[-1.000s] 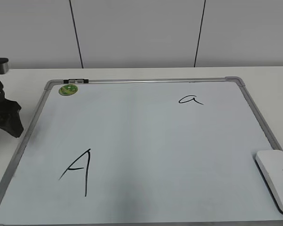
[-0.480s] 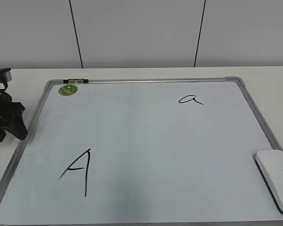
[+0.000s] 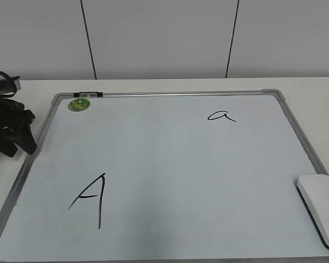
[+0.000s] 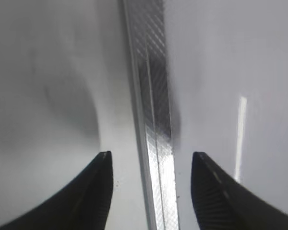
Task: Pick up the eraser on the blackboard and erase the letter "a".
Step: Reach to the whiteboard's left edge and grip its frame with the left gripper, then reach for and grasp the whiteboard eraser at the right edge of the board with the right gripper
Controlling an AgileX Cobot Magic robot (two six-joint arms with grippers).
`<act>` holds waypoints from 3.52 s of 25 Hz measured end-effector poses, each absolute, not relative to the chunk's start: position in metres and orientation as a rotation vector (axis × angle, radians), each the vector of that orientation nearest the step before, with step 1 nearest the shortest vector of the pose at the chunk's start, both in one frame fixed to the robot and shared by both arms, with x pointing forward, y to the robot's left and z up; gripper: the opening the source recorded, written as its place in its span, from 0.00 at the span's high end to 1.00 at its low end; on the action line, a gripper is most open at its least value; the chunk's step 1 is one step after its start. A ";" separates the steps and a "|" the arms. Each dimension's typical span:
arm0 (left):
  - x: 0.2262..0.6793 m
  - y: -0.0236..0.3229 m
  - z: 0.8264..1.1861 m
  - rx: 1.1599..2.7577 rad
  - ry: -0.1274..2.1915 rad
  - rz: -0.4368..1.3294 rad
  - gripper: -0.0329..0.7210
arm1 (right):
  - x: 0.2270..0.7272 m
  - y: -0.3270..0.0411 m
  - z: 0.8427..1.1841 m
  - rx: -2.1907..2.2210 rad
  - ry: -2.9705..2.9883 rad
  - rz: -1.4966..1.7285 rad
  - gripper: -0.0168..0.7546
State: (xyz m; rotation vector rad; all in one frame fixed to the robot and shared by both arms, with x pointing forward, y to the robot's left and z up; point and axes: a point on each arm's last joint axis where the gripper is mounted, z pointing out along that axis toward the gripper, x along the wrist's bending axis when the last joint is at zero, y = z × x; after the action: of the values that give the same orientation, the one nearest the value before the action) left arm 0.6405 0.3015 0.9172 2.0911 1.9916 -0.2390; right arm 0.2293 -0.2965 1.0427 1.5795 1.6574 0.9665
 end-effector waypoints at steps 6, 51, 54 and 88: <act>0.654 0.305 0.909 2.081 1.985 -0.311 0.52 | 0.229 -0.297 1.043 1.580 1.657 0.967 0.22; 0.656 0.307 0.893 2.023 1.979 -0.447 0.79 | 0.229 -0.297 1.043 1.581 1.659 0.965 0.22; 0.656 0.307 0.893 2.023 1.979 -0.447 0.79 | 0.229 -0.297 1.043 1.581 1.659 0.965 0.22; 0.656 0.308 0.893 2.015 1.982 -0.455 0.91 | 0.358 -0.292 1.098 1.682 1.791 0.785 0.22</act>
State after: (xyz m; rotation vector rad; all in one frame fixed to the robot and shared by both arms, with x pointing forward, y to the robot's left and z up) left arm 0.6561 0.3084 0.8932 2.0153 1.9818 -0.4549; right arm 0.3584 -0.2917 1.0981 1.6824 1.7907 0.7846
